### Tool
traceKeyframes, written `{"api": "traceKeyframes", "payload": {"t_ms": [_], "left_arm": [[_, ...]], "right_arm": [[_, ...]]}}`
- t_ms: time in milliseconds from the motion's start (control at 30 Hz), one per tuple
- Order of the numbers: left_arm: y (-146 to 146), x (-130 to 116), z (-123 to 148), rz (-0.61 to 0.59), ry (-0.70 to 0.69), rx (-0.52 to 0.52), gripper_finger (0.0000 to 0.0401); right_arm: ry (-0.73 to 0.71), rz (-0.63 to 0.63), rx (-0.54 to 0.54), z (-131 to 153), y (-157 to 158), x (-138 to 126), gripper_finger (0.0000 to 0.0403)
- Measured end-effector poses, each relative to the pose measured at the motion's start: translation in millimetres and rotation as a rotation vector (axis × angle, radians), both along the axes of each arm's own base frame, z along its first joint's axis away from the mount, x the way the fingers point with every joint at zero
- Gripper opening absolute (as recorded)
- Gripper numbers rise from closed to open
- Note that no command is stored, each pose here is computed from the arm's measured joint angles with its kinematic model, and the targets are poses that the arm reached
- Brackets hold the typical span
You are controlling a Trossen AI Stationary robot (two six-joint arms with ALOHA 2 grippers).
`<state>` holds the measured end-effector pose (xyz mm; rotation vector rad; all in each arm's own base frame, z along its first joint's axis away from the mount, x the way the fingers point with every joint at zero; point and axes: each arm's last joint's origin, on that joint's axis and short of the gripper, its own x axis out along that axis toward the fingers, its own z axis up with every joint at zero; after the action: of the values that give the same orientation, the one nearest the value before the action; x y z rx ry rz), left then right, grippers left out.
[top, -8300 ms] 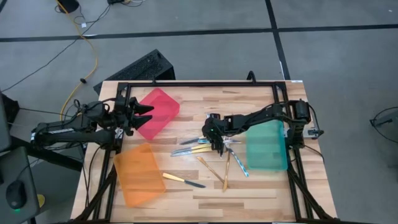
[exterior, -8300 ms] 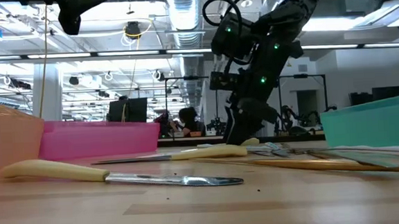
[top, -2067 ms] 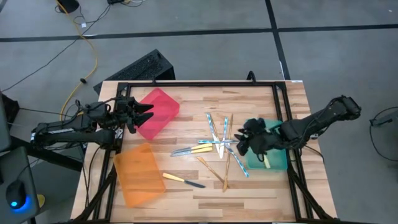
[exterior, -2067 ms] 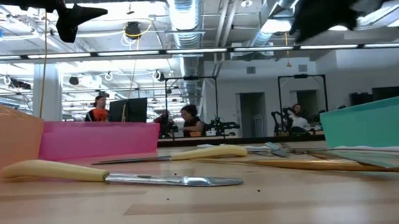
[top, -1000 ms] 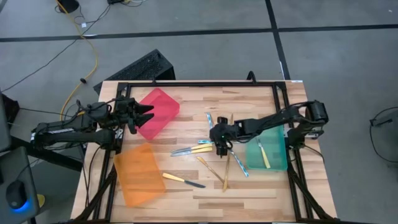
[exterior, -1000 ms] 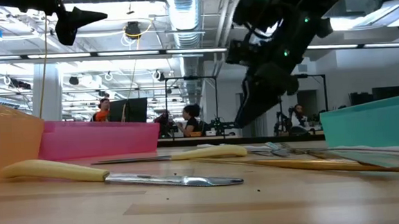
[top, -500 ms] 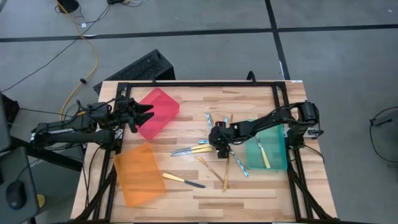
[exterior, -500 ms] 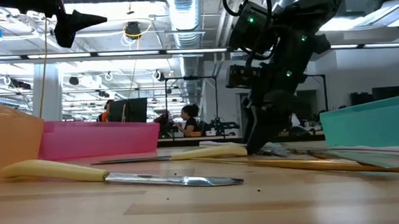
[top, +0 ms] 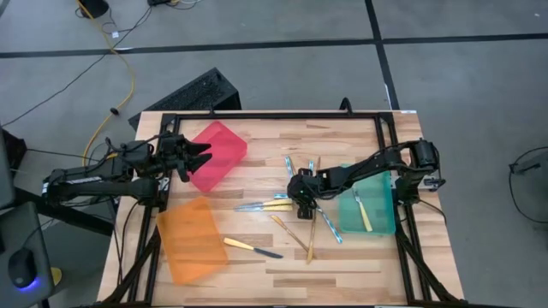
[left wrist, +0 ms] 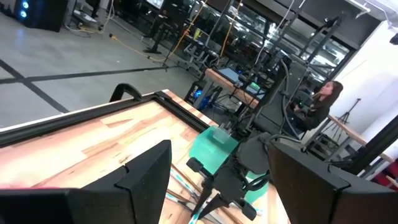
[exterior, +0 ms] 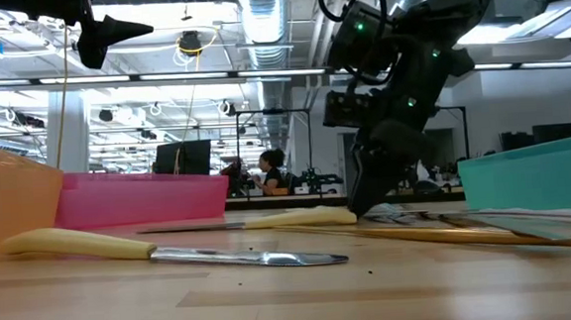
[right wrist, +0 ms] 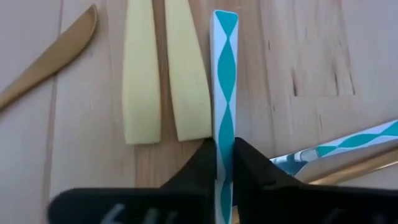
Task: Sort silverware by color (type)
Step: Put the blue knife into the orange bin
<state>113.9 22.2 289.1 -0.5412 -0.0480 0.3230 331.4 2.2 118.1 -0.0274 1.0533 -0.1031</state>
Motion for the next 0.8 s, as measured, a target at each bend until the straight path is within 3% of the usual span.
{"api": "traceKeyframes", "payload": {"t_ms": [267,400,800], "left_arm": [[0,0,0,0.000,-0.005,-0.012,0.0247],[0,0,0,0.000,-0.007,-0.017,0.0247],[0,0,0,0.001,-0.011,-0.024,0.0247]], "right_arm": [[-0.032,-0.054,0.006,8,-1,-1,0.0029],[-0.052,-0.111,-0.057,20,-4,-6,0.0029],[-0.306,-0.214,-0.105,72,-10,-7,0.0029]]}}
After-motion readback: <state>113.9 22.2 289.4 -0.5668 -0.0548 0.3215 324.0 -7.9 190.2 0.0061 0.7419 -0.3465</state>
